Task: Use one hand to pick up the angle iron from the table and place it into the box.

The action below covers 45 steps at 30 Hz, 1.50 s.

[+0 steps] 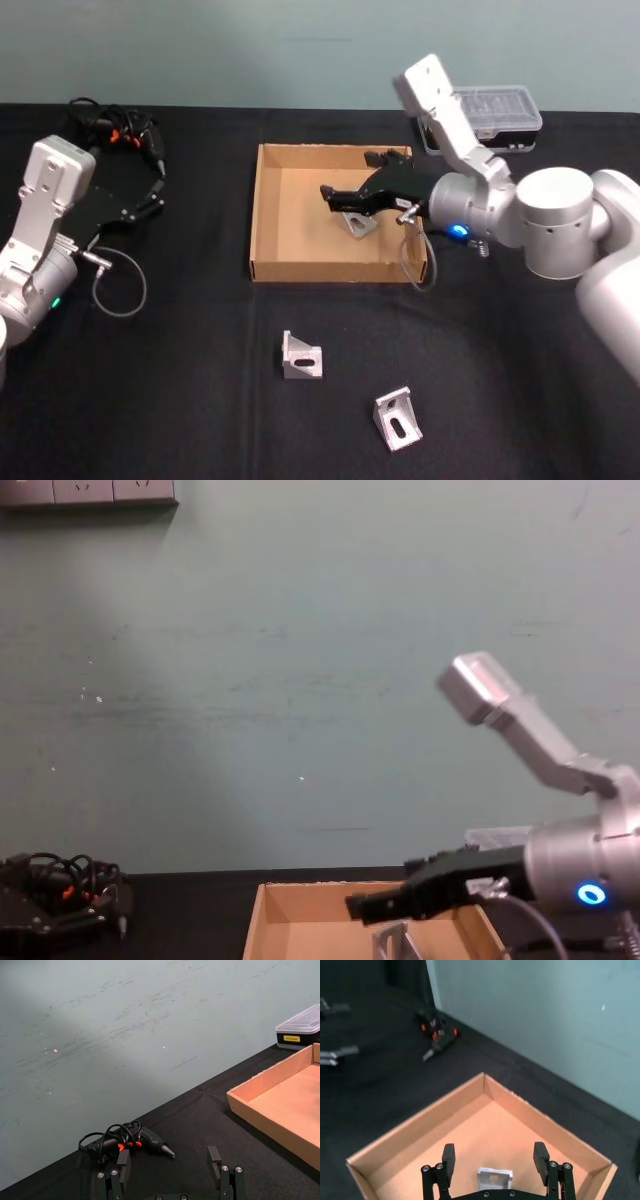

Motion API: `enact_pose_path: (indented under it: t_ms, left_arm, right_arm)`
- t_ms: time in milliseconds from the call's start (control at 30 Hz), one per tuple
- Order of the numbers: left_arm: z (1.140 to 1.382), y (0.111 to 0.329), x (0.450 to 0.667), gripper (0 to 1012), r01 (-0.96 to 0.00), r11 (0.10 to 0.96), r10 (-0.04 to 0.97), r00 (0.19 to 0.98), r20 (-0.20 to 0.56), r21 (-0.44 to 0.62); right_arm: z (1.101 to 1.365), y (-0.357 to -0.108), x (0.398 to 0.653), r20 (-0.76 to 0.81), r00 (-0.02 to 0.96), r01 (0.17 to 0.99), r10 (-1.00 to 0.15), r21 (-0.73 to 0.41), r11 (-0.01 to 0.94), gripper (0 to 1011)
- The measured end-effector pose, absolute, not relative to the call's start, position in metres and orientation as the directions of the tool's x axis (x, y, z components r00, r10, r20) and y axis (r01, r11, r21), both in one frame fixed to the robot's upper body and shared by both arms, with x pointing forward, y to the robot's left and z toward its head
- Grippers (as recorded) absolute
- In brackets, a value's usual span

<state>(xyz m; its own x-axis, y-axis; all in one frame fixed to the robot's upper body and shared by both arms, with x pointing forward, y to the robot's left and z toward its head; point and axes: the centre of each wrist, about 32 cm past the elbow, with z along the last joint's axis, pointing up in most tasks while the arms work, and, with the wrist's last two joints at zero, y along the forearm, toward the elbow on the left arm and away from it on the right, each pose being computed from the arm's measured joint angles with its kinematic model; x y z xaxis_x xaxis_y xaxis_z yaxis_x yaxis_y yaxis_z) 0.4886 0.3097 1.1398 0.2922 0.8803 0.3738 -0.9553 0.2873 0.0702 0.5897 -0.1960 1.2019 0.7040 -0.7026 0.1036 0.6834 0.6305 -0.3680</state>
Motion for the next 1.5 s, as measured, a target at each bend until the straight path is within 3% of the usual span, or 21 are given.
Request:
enact_pose_path:
  t_ms: [300,600,833,867,1033,1500]
  left_arm:
    - [1.140,0.310,0.489,1000,-0.955,0.287,0.880,0.292,0.374,0.070]
    - [1.140,0.310,0.489,1000,-0.955,0.287,0.880,0.292,0.374,0.070]
    - [1.140,0.310,0.489,1000,-0.955,0.287,0.880,0.292,0.374,0.070]
    - [1.140,0.310,0.489,1000,-0.955,0.287,0.880,0.292,0.374,0.070]
    - [1.140,0.310,0.489,1000,-0.955,0.287,0.880,0.292,0.374,0.070]
    - [1.140,0.310,0.489,1000,-0.955,0.287,0.880,0.292,0.374,0.070]
  right_arm:
    - [1.216,-0.228,0.564,0.057,0.771,0.629,-0.635,-0.224,0.744,1000]
    - [1.225,-0.263,0.540,0.045,0.845,0.531,-0.532,-0.180,0.828,1000]
    - [1.219,-0.290,0.524,0.058,0.949,0.315,-0.311,-0.250,0.915,1000]
    - [1.219,-0.290,0.524,0.058,0.949,0.315,-0.311,-0.250,0.915,1000]
    - [1.211,-0.298,0.518,0.034,0.987,0.158,-0.155,-0.314,0.936,1000]
    - [1.201,-0.297,0.517,0.039,0.999,0.002,0.016,-0.442,0.897,1000]
